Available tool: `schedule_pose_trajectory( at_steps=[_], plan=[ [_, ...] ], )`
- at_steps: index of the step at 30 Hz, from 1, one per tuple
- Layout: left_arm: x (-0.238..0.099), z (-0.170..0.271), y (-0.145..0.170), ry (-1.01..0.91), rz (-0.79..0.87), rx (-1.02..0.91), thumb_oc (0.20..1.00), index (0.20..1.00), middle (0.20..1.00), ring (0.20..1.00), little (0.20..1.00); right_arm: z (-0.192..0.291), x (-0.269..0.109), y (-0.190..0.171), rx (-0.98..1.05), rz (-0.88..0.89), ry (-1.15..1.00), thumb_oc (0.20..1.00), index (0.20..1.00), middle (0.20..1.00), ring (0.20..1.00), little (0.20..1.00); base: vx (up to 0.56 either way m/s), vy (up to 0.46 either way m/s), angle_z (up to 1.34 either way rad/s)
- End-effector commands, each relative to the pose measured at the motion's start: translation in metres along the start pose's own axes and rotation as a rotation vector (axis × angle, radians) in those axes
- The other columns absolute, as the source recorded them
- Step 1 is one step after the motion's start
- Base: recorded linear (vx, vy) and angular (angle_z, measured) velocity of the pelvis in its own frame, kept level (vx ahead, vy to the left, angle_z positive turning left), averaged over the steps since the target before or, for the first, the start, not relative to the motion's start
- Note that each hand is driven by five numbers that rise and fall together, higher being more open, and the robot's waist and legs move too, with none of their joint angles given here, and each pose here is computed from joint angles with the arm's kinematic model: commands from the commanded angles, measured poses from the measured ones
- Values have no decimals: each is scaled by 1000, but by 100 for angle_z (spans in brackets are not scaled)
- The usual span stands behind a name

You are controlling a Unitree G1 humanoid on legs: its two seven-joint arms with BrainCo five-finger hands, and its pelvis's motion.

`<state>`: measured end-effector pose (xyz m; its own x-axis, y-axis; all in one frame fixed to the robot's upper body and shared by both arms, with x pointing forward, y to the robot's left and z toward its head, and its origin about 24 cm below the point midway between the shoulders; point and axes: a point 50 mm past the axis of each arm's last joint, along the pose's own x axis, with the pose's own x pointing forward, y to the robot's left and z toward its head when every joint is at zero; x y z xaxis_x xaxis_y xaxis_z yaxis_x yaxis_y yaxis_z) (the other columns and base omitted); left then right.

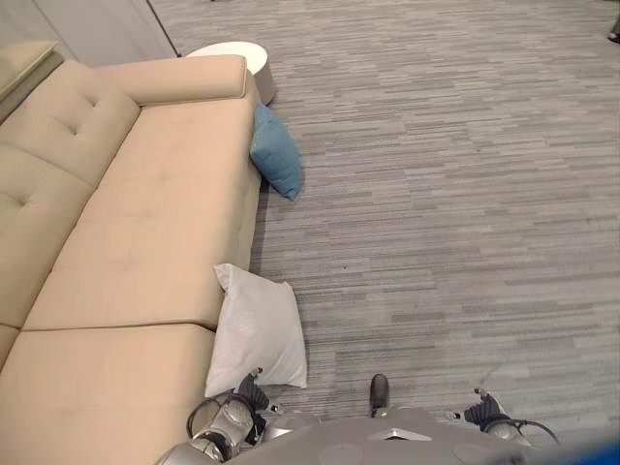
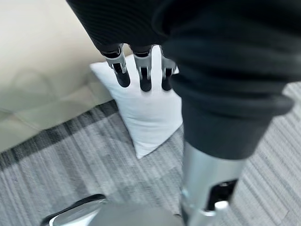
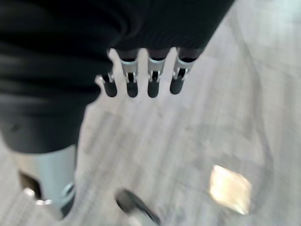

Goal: Pick up all the scattered cushions and arrange them neatly on the sofa.

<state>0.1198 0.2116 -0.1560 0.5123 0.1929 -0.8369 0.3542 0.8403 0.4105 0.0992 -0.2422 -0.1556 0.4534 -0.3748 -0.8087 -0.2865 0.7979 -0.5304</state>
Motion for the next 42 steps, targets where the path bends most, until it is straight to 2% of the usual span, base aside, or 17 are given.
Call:
schedule_pose_trajectory(
  at_steps=[1,6,16,20,24,32,36,42],
  plan=[
    [2,17,-7,-39,-21,-5,1000,1000,1000,1000,1000,-7,6,-36,-9,-100,12,1000,1000,1000,1000,1000,128,-178,-15],
    [2,17,-5,-43,-20,0,1000,1000,1000,1000,1000,-13,4,-36,-9,-109,24,1000,1000,1000,1000,1000,122,-108,58],
    [-1,-11,2,42,-11,-30,1000,1000,1000,1000,1000,-12,3,-25,-80,-49,11,1000,1000,1000,1000,1000,170,82,10],
    [-2,-14,6,51,0,-16,1000,1000,1000,1000,1000,-1,4,-23,-68,-41,-31,1000,1000,1000,1000,1000,112,103,68],
    [-1,-9,3,24,-21,29,1000,1000,1000,1000,1000,-6,3,-21,-29,-37,-15,1000,1000,1000,1000,1000,149,-76,121],
    [0,-2,-7,24,-49,14,1000,1000,1000,1000,1000,-18,1,-23,12,-51,27,1000,1000,1000,1000,1000,40,-134,223],
    [2,5,-1,1,-34,43,1000,1000,1000,1000,1000,-8,3,-23,84,-63,5,1000,1000,1000,1000,1000,-80,25,278],
    [2,-2,3,29,-31,27,1000,1000,1000,1000,1000,1,3,-16,62,-30,-16,1000,1000,1000,1000,1000,149,128,13]
  ],
)
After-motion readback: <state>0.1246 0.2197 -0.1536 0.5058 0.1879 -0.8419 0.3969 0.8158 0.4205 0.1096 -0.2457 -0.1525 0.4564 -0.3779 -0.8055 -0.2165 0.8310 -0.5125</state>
